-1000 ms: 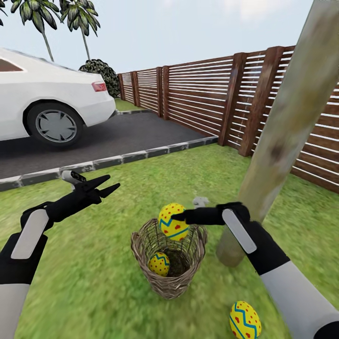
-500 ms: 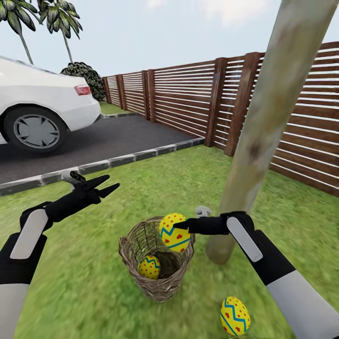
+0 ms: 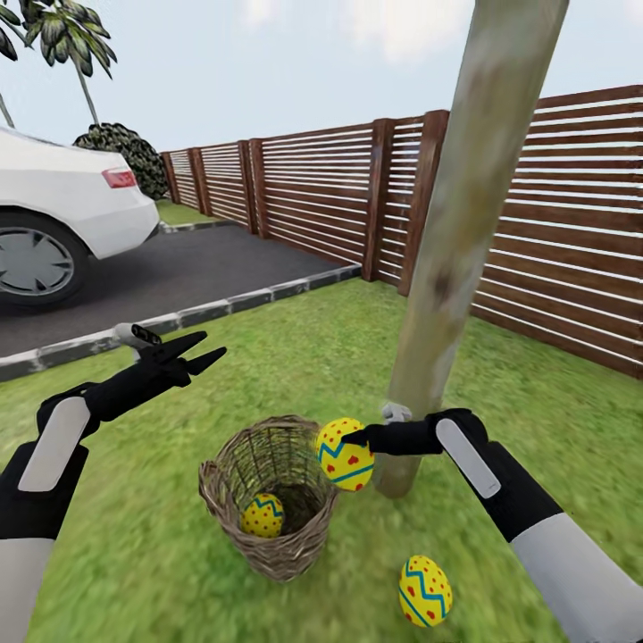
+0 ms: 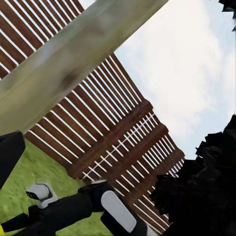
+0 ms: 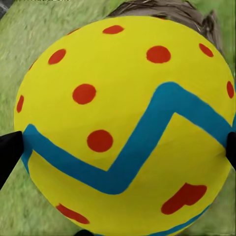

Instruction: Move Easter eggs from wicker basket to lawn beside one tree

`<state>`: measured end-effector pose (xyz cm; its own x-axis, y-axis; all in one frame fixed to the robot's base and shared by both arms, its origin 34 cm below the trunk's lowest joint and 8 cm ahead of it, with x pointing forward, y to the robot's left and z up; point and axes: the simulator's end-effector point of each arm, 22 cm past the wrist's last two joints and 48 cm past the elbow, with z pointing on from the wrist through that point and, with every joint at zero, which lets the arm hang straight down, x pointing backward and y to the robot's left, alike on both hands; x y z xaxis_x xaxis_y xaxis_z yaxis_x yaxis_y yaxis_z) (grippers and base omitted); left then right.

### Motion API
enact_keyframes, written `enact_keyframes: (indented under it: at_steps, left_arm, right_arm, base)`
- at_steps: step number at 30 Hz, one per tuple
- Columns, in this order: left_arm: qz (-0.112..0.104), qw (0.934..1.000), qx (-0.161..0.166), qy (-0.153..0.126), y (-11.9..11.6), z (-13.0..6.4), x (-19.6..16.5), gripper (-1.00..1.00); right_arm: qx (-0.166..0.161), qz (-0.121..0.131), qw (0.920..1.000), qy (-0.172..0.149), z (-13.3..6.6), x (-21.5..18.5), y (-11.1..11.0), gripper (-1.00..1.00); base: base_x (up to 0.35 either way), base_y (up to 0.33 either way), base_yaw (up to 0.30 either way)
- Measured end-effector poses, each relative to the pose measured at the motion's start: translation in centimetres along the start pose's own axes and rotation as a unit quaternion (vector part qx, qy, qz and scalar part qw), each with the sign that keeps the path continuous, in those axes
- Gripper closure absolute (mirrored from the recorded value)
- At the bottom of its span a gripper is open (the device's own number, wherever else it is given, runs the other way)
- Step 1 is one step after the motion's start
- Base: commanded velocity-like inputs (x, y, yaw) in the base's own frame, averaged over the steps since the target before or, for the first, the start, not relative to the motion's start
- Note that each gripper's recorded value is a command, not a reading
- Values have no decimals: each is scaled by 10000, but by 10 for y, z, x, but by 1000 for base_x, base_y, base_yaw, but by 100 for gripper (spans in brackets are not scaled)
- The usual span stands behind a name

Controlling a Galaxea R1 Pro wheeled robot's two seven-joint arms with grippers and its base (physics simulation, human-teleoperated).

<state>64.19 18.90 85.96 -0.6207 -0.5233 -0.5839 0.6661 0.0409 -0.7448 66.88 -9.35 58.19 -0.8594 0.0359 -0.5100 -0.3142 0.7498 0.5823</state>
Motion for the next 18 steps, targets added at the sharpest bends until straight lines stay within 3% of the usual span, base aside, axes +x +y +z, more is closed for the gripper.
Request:
enact_keyframes:
  at_steps: [5, 11, 18]
  left_arm:
    - [25, 10000, 19, -2, -4, 0, -1, -100]
    - [55, 10000, 43, -5, -8, 1, -2, -100]
    - [92, 9999, 59, -5, -13, 1, -3, -100]
  right_arm:
    - [181, 95, 9998, 40, -7, 3, -21, 100]
    - [330, 281, 9990, -144, -21, -8, -40, 100]
    - [440, 331, 9984, -130, -23, -6, -48, 100]
  base:
    - [0, 0, -204]
    - [0, 0, -204]
    - [0, 0, -204]
